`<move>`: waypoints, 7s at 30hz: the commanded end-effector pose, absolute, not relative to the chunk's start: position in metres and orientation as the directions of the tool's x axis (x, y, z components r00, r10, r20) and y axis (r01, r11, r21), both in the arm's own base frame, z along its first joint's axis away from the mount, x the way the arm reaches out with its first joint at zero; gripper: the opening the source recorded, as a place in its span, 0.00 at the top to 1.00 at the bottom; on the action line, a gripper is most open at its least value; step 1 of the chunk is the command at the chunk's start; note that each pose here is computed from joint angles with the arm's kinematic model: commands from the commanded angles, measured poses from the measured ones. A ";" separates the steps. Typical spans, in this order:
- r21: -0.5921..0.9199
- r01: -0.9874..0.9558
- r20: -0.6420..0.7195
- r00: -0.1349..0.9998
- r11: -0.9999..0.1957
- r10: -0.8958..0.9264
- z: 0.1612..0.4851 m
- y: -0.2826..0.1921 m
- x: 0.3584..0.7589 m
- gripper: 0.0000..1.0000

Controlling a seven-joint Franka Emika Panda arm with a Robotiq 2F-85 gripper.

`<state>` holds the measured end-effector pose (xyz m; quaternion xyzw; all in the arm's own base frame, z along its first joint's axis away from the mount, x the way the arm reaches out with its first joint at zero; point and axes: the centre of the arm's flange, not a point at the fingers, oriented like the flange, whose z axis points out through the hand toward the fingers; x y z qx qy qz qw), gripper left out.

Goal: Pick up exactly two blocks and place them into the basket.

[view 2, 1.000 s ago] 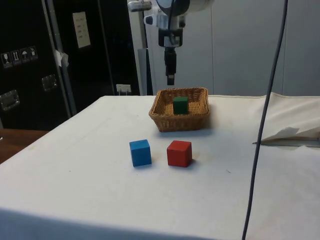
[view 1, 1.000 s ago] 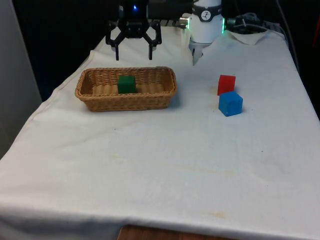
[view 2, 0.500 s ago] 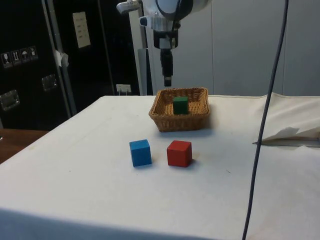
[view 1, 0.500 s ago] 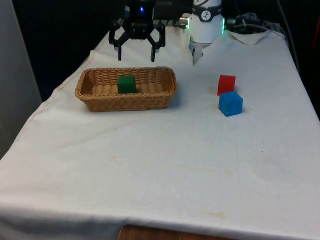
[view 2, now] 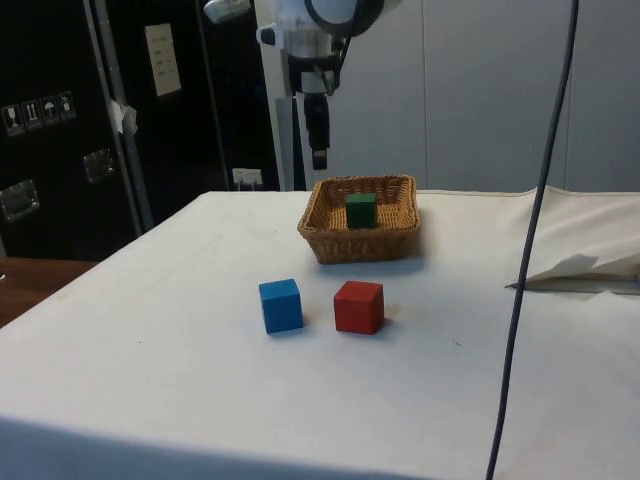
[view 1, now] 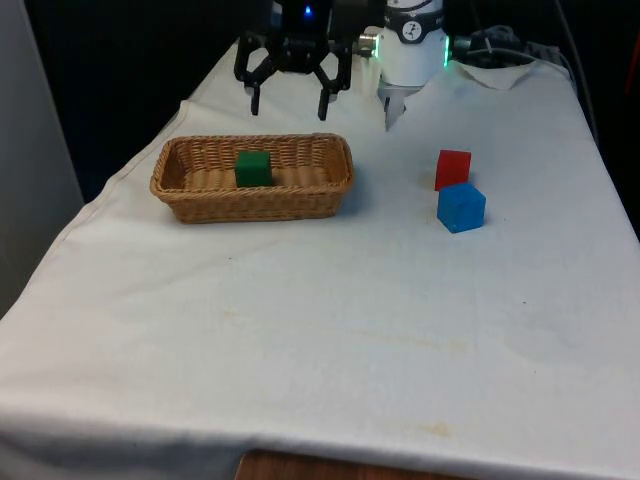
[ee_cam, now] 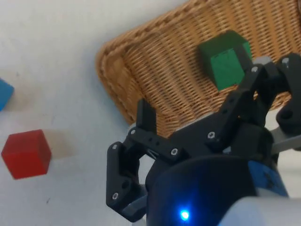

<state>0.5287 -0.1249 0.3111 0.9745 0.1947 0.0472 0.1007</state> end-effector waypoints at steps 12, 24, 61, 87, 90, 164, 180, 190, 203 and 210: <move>0.201 0.380 0.049 0.917 -0.903 0.397 0.328 -0.082 0.535 0.00; 0.166 0.392 0.053 0.913 -0.905 0.405 0.332 -0.035 0.538 0.00; 0.111 0.432 0.040 0.898 -0.895 0.438 0.286 0.096 0.540 0.00; 0.110 0.526 0.072 0.842 -0.843 0.535 0.238 0.117 0.541 0.00; 0.119 0.525 0.066 0.843 -0.843 0.534 0.236 0.117 0.542 0.00; 0.092 0.604 0.027 0.793 -0.791 0.609 0.186 0.098 0.533 0.00; 0.092 0.602 0.026 0.795 -0.793 0.606 0.187 0.096 0.534 0.99; 0.089 0.561 0.037 0.824 -0.823 0.566 0.218 0.095 0.529 0.99; 0.083 0.503 0.063 0.859 -0.860 0.508 0.256 0.095 0.526 0.99; 0.072 0.472 0.084 0.875 -0.879 0.477 0.261 0.096 0.525 0.99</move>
